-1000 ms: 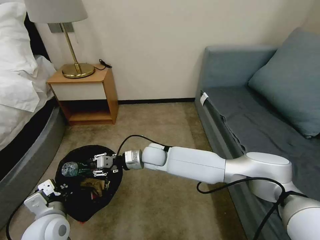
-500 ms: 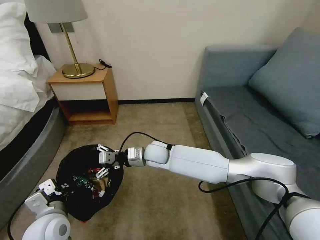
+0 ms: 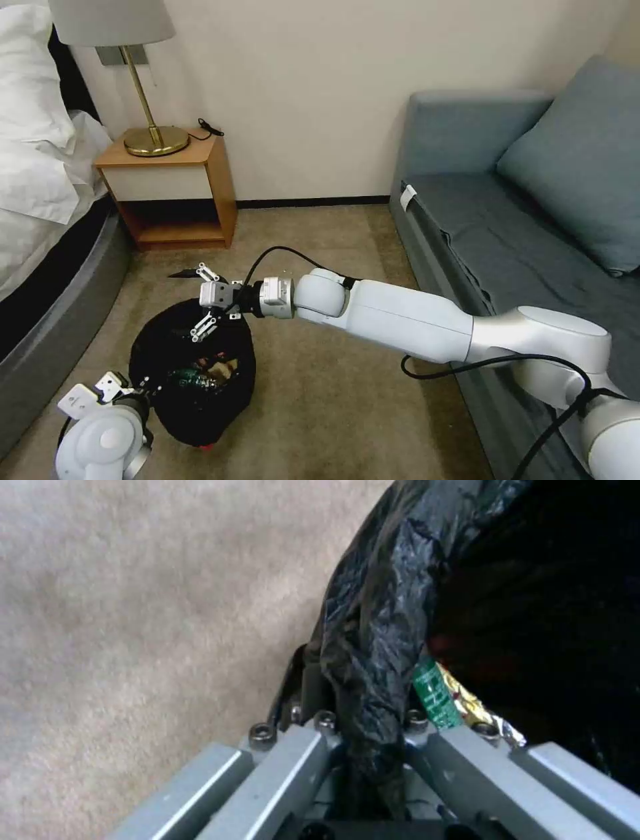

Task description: Pick up the trash bin, then pick up the garbage on the floor and place it into the trash bin.

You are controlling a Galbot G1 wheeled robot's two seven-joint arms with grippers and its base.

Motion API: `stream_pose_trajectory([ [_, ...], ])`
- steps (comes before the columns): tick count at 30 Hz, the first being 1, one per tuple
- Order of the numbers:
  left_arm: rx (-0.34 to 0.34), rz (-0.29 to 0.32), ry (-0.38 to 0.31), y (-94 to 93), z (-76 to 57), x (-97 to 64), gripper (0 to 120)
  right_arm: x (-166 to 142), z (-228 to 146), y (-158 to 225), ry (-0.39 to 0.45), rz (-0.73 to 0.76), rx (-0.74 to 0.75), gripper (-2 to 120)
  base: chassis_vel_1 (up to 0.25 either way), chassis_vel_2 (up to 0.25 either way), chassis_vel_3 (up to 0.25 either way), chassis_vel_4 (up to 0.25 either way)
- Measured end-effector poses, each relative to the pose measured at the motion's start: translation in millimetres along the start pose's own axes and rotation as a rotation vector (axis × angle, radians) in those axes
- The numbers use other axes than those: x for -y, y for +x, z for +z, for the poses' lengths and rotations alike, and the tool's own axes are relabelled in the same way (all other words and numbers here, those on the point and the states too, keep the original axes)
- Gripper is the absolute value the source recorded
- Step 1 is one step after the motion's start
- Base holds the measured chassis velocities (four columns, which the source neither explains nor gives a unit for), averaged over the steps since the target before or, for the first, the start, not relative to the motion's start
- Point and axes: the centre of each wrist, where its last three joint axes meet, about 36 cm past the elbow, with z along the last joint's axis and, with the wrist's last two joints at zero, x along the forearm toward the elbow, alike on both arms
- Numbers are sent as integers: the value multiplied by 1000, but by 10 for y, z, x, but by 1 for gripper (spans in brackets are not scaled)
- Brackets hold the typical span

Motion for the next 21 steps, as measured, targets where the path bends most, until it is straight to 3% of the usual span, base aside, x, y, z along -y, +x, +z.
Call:
stream_pose_trajectory([
  [6, -68, -35, 18, -213, 25, -20, 1, -7, 36, 59, -6, 20, 1, 100, 0, 0, 0, 0],
  [13, -58, -38, 3, -266, 43, -50, 3, -3, 65, 80, -10, 29, -1, 100, 0, 0, 0, 0],
  [19, -12, -50, -41, -247, 83, -85, 27, 0, 82, 93, -12, 34, -3, 100, 0, 0, 0, 0],
  [21, 8, -47, -54, -234, 93, -91, 30, 3, 84, 102, -12, 35, -4, 100, 0, 0, 0, 0],
])
